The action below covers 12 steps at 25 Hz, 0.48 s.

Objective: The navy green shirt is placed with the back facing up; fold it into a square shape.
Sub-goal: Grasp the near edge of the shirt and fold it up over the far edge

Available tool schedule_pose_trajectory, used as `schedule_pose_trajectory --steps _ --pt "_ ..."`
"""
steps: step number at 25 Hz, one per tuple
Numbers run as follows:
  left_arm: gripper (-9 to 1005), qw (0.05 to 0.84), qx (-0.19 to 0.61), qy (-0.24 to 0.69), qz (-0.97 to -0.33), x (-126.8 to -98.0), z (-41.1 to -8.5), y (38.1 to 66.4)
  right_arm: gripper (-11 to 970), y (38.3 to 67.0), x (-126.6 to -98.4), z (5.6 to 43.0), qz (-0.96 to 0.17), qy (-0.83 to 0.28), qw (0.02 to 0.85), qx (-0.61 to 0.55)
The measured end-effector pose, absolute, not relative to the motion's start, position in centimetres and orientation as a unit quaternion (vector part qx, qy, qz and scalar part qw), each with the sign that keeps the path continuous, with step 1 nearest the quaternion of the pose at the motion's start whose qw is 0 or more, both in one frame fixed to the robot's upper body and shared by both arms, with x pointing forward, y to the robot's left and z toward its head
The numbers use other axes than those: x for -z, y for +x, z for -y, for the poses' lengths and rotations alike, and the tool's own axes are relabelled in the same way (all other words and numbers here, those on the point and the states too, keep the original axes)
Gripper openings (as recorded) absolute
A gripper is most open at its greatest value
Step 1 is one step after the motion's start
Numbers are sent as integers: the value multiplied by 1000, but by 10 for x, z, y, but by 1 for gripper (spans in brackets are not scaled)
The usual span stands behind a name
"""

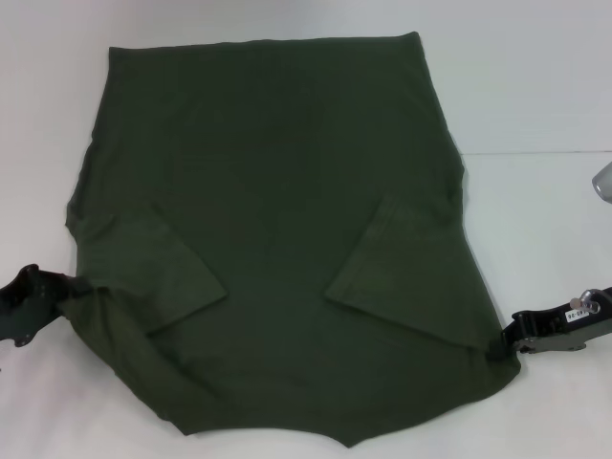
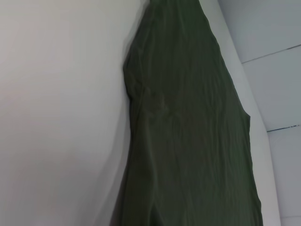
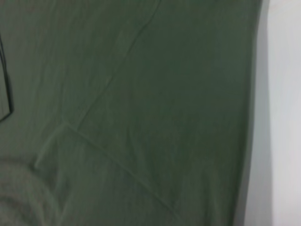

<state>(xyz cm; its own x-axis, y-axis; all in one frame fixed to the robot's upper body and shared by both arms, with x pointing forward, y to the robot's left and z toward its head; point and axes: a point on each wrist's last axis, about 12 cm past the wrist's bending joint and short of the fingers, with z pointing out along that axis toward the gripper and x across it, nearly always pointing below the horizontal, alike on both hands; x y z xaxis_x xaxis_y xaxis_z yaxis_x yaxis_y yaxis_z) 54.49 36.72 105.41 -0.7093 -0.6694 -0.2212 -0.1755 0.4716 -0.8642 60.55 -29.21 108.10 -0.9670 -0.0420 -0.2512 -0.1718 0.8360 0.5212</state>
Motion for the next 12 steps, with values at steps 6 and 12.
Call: schedule_pose_trajectory --steps 6,12 --pt "14 279 443 -260 -811 -1054 -367 545 27 606 -1082 293 -951 -62 120 -279" --pt "15 284 440 -250 -814 -1055 -366 546 26 607 -1082 295 -950 -72 126 -277"
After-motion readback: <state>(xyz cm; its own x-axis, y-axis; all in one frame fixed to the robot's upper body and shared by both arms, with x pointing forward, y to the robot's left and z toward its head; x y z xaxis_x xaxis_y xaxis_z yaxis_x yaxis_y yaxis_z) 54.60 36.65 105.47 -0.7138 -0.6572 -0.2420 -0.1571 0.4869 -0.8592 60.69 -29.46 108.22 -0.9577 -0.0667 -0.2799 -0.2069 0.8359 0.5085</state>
